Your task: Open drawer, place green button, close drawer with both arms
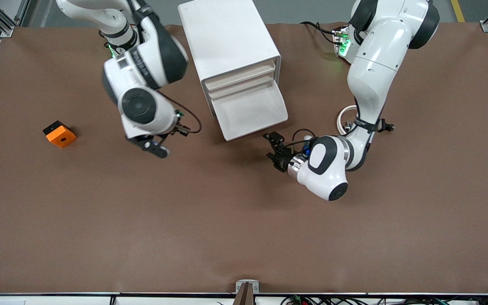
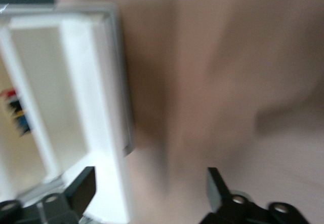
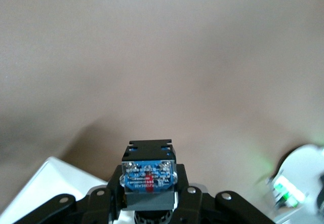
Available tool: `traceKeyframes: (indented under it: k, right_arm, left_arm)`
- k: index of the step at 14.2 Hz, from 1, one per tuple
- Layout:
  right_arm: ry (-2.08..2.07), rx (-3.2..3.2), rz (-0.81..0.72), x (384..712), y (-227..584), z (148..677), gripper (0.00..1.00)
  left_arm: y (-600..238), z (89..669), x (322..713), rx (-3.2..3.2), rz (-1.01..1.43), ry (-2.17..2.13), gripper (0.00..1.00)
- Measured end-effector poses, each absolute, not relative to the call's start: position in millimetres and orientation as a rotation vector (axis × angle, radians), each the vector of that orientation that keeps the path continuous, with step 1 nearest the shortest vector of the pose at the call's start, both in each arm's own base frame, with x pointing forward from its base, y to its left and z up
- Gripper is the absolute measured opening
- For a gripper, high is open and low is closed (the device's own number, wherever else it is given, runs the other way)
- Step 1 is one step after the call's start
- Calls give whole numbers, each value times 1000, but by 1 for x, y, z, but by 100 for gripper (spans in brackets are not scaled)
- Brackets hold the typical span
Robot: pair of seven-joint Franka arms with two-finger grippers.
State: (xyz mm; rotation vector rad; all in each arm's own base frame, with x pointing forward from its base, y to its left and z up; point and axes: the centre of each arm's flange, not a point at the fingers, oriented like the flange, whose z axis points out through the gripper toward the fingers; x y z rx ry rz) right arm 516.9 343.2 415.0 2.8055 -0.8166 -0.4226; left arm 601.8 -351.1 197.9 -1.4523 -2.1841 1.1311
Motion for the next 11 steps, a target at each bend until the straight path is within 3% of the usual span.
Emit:
traceKeyframes:
  k: [3, 7, 11]
  right_arm:
    - [-1075, 2722, -395, 479, 401, 417, 43]
    - [-1472, 2631, -420, 477, 426, 420, 43]
    - [-1645, 2573, -366, 455, 465, 403, 43]
  left_arm:
    - [-328, 234, 627, -1615, 895, -2223, 100]
    - [-243, 283, 671, -2045, 798, -2116, 100]
    - [-194, 332, 684, -2450, 497, -1749, 100]
